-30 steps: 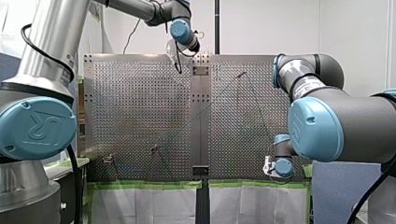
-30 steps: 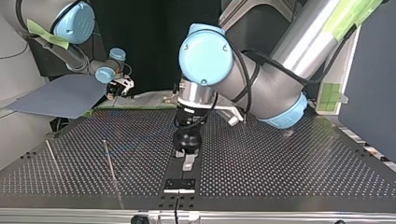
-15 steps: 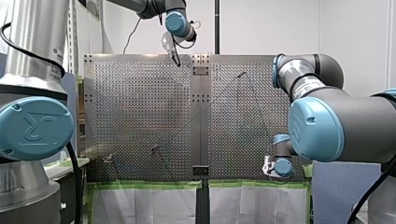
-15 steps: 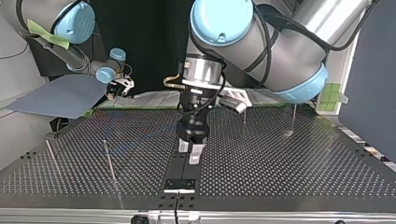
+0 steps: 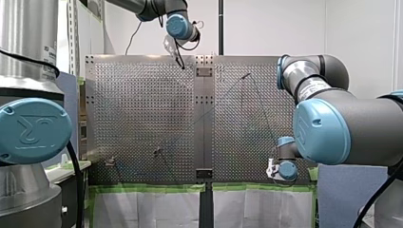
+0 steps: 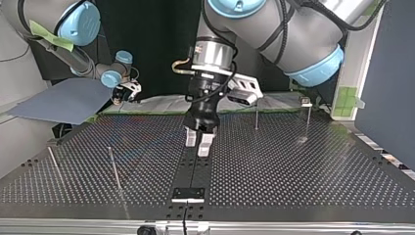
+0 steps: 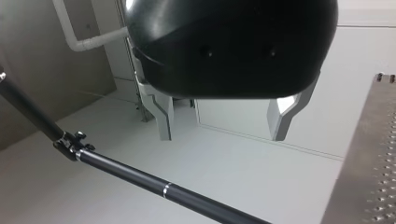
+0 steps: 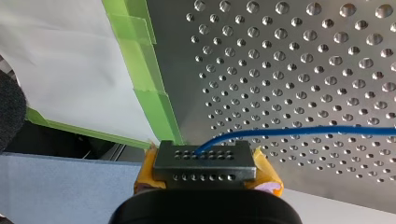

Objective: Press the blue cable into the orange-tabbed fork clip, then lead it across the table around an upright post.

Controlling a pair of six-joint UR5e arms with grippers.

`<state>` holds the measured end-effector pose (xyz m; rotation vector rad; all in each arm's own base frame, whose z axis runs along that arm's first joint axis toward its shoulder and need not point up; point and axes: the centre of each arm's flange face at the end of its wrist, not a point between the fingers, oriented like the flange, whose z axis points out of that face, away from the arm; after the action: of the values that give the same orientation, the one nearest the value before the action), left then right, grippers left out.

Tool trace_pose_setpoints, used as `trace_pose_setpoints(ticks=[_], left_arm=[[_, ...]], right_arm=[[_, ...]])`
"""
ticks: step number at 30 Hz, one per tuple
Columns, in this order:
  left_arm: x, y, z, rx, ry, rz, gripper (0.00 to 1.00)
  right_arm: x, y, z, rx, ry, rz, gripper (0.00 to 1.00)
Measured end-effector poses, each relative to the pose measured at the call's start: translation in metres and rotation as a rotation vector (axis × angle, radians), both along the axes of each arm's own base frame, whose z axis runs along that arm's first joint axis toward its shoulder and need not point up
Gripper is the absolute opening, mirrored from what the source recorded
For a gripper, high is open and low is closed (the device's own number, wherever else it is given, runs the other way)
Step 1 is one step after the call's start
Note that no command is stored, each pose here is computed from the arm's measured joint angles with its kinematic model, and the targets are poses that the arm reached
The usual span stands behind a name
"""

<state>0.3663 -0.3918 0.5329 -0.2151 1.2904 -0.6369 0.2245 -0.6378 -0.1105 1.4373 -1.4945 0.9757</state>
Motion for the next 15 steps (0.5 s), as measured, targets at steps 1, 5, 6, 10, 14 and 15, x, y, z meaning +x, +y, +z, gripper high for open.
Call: trace_pose_setpoints(ticks=[1, 5, 6, 10, 14, 15], left_arm=[[0.0, -0.001, -0.003, -0.003, 0.001, -0.001, 0.99], [-0.003, -0.003, -0.017, -0.01, 0.003, -0.009, 0.99], [-0.004, -0.003, -0.021, -0.01, 0.004, -0.01, 0.99], [-0.006, -0.005, -0.034, -0.011, 0.004, -0.014, 0.99], [-0.008, -0.005, -0.048, -0.013, 0.005, -0.014, 0.99], [-0.009, -0.005, -0.051, -0.014, 0.005, -0.012, 0.99]], right_arm=[[0.0, 0.0, 0.0, 0.0, 0.0, 0.0, 0.0], [0.001, 0.0, 0.0, 0.0, 0.006, 0.004, 0.0], [0.001, 0.0, 0.0, 0.001, 0.007, 0.004, 0.0], [0.002, 0.001, 0.0, 0.004, 0.01, 0.006, 0.0], [0.002, 0.001, 0.0, 0.005, 0.011, 0.007, 0.0], [0.002, 0.001, 0.0, 0.004, 0.011, 0.007, 0.0]])
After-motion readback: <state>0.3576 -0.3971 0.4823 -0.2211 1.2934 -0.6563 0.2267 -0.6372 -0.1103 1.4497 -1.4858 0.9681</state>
